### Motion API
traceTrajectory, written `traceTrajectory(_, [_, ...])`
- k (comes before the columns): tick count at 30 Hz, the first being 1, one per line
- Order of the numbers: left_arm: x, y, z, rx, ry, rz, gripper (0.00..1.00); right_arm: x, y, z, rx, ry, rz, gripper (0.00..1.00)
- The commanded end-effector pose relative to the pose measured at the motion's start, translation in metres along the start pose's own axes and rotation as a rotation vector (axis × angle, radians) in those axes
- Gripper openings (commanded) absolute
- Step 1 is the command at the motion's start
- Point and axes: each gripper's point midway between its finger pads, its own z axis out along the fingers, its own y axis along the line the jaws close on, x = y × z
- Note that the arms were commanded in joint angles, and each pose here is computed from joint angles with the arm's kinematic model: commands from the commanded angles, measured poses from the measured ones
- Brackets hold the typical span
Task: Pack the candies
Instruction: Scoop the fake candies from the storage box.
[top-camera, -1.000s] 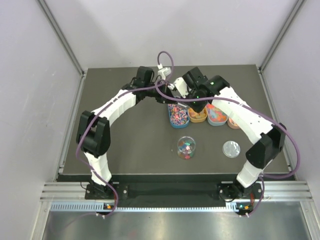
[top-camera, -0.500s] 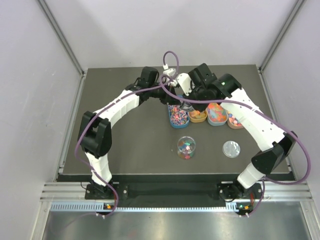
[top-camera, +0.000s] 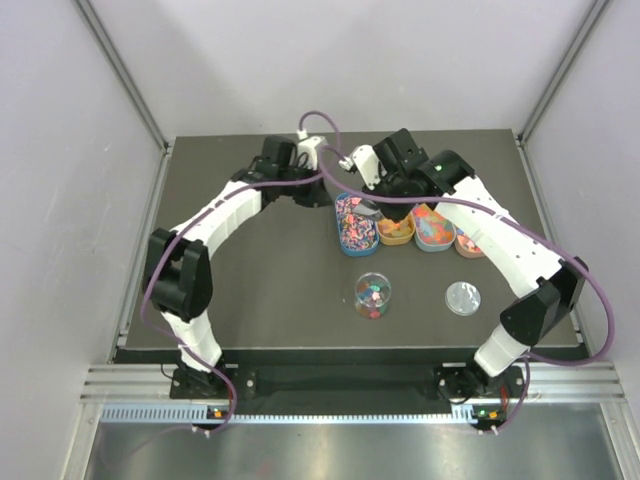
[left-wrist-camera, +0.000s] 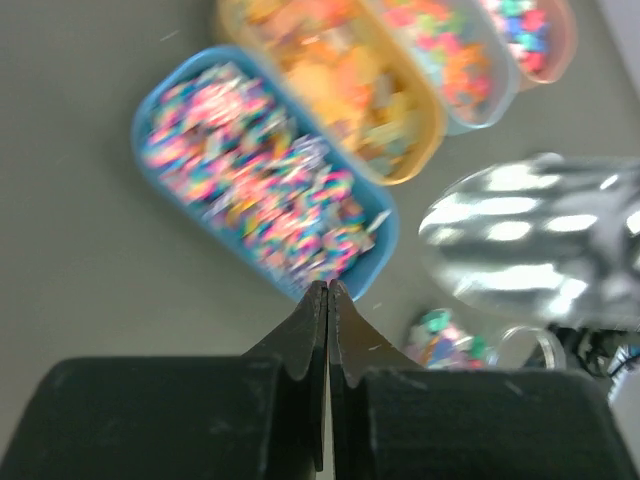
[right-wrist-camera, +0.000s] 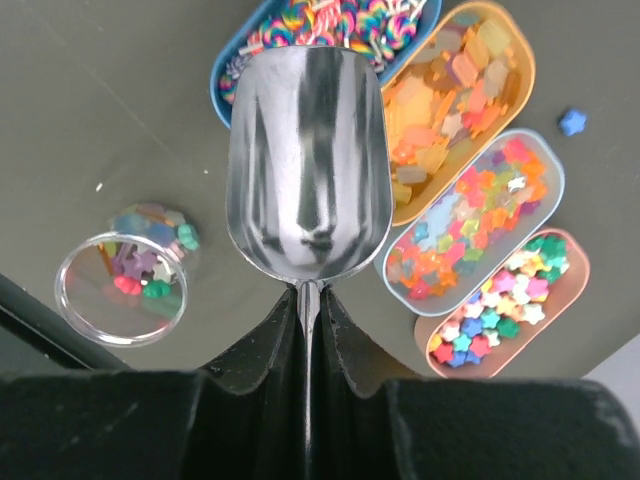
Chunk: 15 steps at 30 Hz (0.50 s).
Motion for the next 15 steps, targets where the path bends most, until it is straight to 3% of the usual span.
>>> traceTrajectory(1, [0.011, 0.036, -0.039, -0.127, -0.011, -0.027, 0.00, -0.003, -0.013, -0.009, 0.042, -0.080, 0.059, 0.00])
traceTrajectory(4, [0.060, 0.050, -0.026, -0.125, 0.085, -0.068, 0.00, 0.006, -0.017, -0.003, 0.038, -0.053, 0.079, 0.00])
traceTrajectory(7, [0.080, 0.059, -0.006, -0.103, 0.128, -0.101, 0.00, 0.008, -0.019, 0.004, 0.034, -0.027, 0.091, 0.00])
traceTrajectory(15, [0.090, 0.085, 0.036, -0.084, 0.184, -0.158, 0.00, 0.017, -0.020, 0.020, 0.045, 0.038, 0.098, 0.00])
